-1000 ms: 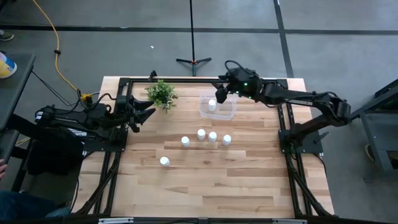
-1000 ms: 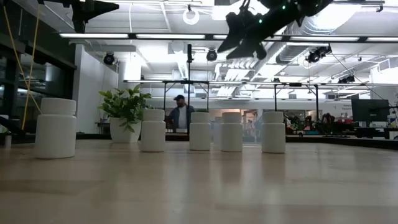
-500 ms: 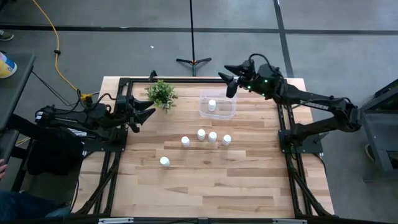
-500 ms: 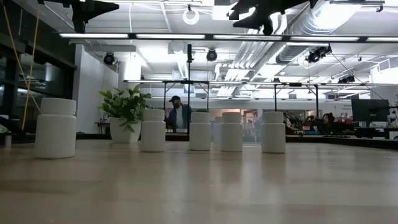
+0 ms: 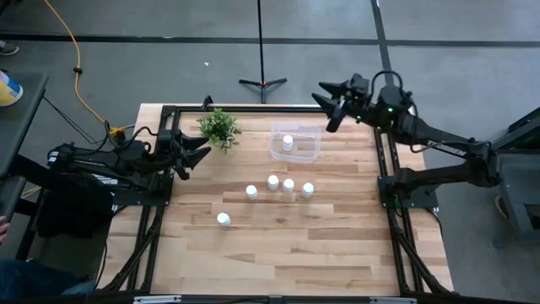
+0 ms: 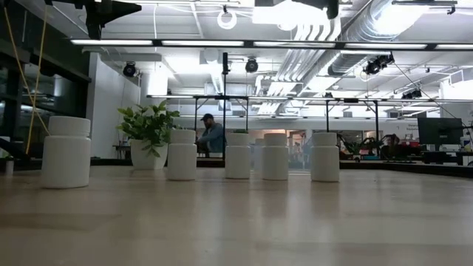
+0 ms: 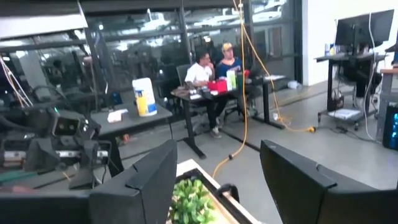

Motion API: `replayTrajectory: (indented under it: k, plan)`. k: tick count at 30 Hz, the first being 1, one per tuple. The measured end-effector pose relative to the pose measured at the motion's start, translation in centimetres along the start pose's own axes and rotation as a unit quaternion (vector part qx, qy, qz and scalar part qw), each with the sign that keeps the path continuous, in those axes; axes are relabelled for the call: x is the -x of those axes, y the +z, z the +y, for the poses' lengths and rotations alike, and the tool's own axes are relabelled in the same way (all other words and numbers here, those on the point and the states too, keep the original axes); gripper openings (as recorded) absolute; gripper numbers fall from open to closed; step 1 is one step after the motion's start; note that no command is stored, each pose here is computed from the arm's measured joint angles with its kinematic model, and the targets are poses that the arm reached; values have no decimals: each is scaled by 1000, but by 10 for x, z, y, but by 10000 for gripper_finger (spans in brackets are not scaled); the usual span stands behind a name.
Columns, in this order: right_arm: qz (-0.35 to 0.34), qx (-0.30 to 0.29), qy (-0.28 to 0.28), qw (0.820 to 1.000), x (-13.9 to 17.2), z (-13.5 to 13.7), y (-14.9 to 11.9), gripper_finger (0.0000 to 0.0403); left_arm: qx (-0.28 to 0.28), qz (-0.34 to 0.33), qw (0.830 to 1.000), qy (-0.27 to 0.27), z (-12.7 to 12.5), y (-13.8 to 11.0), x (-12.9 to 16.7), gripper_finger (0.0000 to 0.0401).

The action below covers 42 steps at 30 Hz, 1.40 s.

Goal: Pick and place pill bottles into a basket
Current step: Put the white pill bottle into the transparent container

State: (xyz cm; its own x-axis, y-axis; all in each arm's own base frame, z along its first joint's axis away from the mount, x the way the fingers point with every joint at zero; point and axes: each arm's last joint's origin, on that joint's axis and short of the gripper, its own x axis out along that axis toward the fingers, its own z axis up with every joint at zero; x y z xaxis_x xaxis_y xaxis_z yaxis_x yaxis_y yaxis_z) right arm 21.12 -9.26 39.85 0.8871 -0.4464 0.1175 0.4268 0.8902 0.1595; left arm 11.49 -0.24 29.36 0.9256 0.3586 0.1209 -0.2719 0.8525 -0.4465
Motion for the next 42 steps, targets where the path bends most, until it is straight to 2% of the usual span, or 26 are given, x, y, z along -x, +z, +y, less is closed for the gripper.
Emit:
replayTrajectory:
  k: [8, 15, 21, 34, 42]
  plan:
    - [-23, 2, 35, 999, 21, 3, 15, 220, 0, 0, 1000, 0, 0, 0, 0, 260]
    - [0, 3, 54, 999, 34, 4, 17, 220, 0, 0, 1000, 0, 0, 0, 0, 260]
    - [19, 0, 95, 995, 40, 6, 17, 220, 0, 0, 1000, 0, 0, 0, 0, 260]
    - [43, -38, 212, 976, 44, 13, 17, 220, 0, 0, 1000, 0, 0, 0, 0, 260]
    - [65, -78, 255, 962, 45, 15, 16, 220, 0, 0, 1000, 0, 0, 0, 0, 260]
